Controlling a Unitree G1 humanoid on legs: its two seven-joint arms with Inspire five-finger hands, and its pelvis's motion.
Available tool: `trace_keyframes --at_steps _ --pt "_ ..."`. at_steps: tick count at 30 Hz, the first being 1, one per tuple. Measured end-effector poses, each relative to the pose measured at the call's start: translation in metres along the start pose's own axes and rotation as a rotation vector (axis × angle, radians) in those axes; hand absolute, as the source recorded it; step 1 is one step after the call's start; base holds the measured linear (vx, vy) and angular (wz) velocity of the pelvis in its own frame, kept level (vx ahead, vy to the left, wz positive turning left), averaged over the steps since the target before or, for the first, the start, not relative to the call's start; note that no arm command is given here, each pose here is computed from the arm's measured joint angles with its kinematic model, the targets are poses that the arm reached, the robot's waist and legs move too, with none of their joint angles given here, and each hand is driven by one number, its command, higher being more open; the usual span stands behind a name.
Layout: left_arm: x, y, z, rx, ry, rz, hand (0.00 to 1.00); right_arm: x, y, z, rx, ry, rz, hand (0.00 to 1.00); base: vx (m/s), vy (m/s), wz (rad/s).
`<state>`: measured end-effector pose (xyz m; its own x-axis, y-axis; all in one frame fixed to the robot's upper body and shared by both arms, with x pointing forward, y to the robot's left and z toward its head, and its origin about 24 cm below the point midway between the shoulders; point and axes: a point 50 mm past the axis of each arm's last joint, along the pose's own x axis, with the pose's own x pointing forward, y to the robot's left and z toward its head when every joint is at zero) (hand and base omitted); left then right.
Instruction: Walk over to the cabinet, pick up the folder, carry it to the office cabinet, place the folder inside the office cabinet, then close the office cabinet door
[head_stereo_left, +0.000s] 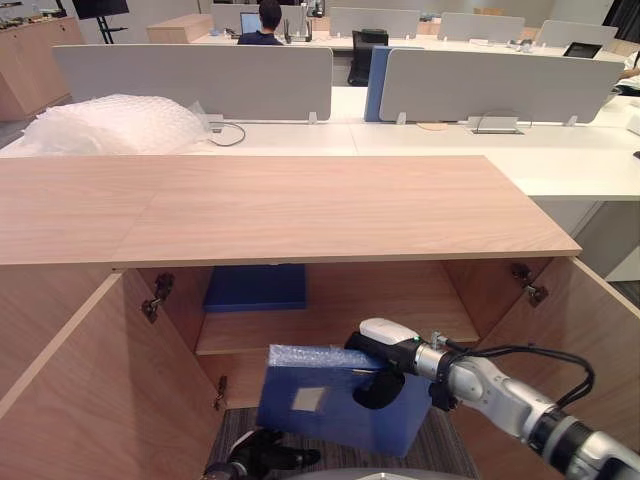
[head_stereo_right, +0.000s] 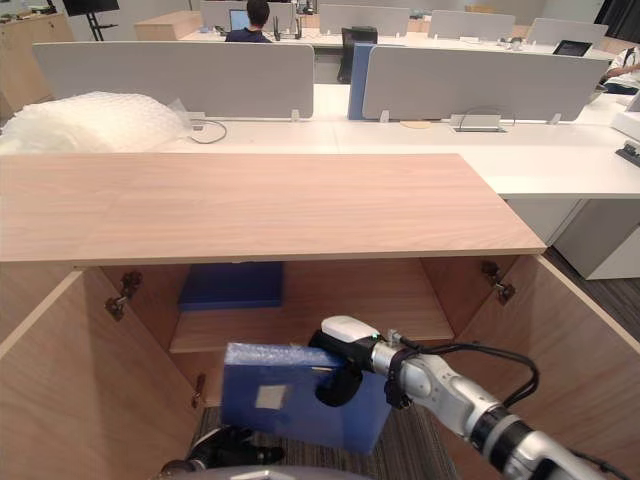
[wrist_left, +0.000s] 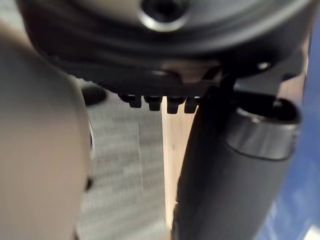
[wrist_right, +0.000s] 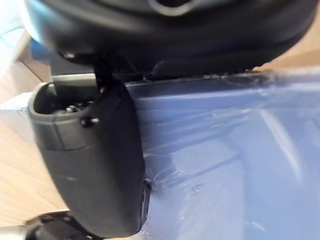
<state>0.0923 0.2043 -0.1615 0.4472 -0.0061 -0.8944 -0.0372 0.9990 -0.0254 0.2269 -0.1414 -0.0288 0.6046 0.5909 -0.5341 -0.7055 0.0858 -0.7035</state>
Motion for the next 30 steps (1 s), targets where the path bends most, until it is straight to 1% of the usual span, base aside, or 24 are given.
trace_keyframes --at_steps 1,3,6,8,9,11,12,14,15,16,17,18,20,21,22,23,25,26,27,29,30 --pt "0.0 0.005 0.001 0.019 -0.001 0.058 1.0 0.003 0.007 -0.006 0.028 0.035 0.019 0.0 0.0 0.0 0.0" --pt "-0.001 0.009 0.0 0.072 0.002 0.11 1.0 0.012 0.018 -0.011 0.086 0.084 0.042 0.0 0.0 0.001 -0.03" --pt "-0.004 0.015 -0.006 0.042 0.008 0.172 1.0 0.032 0.028 -0.018 0.271 0.186 0.0 0.0 0.0 -0.003 -0.07" --pt "-0.006 0.016 -0.013 -0.011 0.019 0.202 1.0 0.037 0.03 -0.029 0.573 0.274 -0.1 0.0 0.0 0.0 0.0" --pt "-0.008 0.017 -0.02 -0.043 0.032 0.229 1.0 0.038 0.031 -0.036 0.773 0.328 -0.191 0.0 0.03 -0.004 0.05" --pt "-0.009 0.017 -0.023 -0.068 0.039 0.25 1.0 0.038 0.031 -0.042 0.924 0.371 -0.276 0.0 0.04 -0.01 0.12" --pt "-0.011 0.018 -0.03 -0.088 0.059 0.267 1.0 0.035 0.032 -0.049 1.069 0.411 -0.361 0.0 0.04 -0.015 0.21" --pt "-0.012 0.017 -0.034 -0.132 0.066 0.297 1.0 0.028 0.029 -0.061 1.284 0.452 -0.505 0.0 0.04 -0.014 0.17" --pt "-0.014 0.017 -0.038 -0.163 0.074 0.315 1.0 0.026 0.026 -0.065 1.451 0.446 -0.592 0.0 0.04 -0.016 0.12" --pt "-0.014 0.017 -0.039 -0.175 0.076 0.322 1.0 0.025 0.025 -0.066 1.536 0.433 -0.634 0.0 0.03 -0.013 0.11" --pt "-0.014 0.015 -0.039 -0.196 0.073 0.331 1.0 0.024 0.018 -0.069 1.688 0.399 -0.731 0.0 0.0 0.0 0.0" --pt "-0.014 0.015 -0.039 -0.202 0.073 0.336 1.0 0.023 0.016 -0.071 1.764 0.373 -0.777 0.0 0.0 0.0 0.0" --pt "-0.014 0.011 -0.038 -0.236 0.059 0.345 1.0 0.022 0.006 -0.072 2.019 0.25 -0.95 0.0 0.0 -0.005 -0.03" --pt "-0.013 0.009 -0.034 -0.241 0.041 0.347 1.0 0.022 -0.002 -0.071 2.086 0.195 -1.015 0.0 -0.03 0.003 -0.1" --pt "-0.011 0.008 -0.025 -0.241 0.007 0.345 1.0 0.021 -0.016 -0.071 2.159 0.102 -1.1 0.0 -0.05 0.004 -0.09" --pt "-0.011 0.007 -0.021 -0.242 -0.01 0.346 1.0 0.02 -0.025 -0.071 2.172 0.062 -1.138 0.0 -0.11 0.003 -0.09" --pt "-0.005 0.002 0.002 -0.268 -0.08 0.348 1.0 0.012 -0.067 -0.073 2.185 -0.085 -1.283 0.0 -0.21 0.016 -0.12" --pt "-0.003 -0.001 0.01 -0.274 -0.105 0.347 1.0 0.009 -0.08 -0.072 2.175 -0.134 -1.316 0.0 -0.21 0.031 -0.18" --pt "-0.002 -0.003 0.021 -0.278 -0.141 0.347 1.0 0.004 -0.098 -0.068 2.165 -0.224 -1.349 0.0 -0.2 0.041 -0.17" --pt "-0.001 0.0 0.044 -0.276 -0.215 0.361 1.0 -0.006 -0.142 -0.049 2.135 -0.457 -1.393 0.0 -0.25 0.024 -0.1" --pt "-0.001 0.0 0.049 -0.278 -0.23 0.361 1.0 -0.008 -0.152 -0.044 2.123 -0.501 -1.394 0.0 -0.32 -0.003 -0.1"
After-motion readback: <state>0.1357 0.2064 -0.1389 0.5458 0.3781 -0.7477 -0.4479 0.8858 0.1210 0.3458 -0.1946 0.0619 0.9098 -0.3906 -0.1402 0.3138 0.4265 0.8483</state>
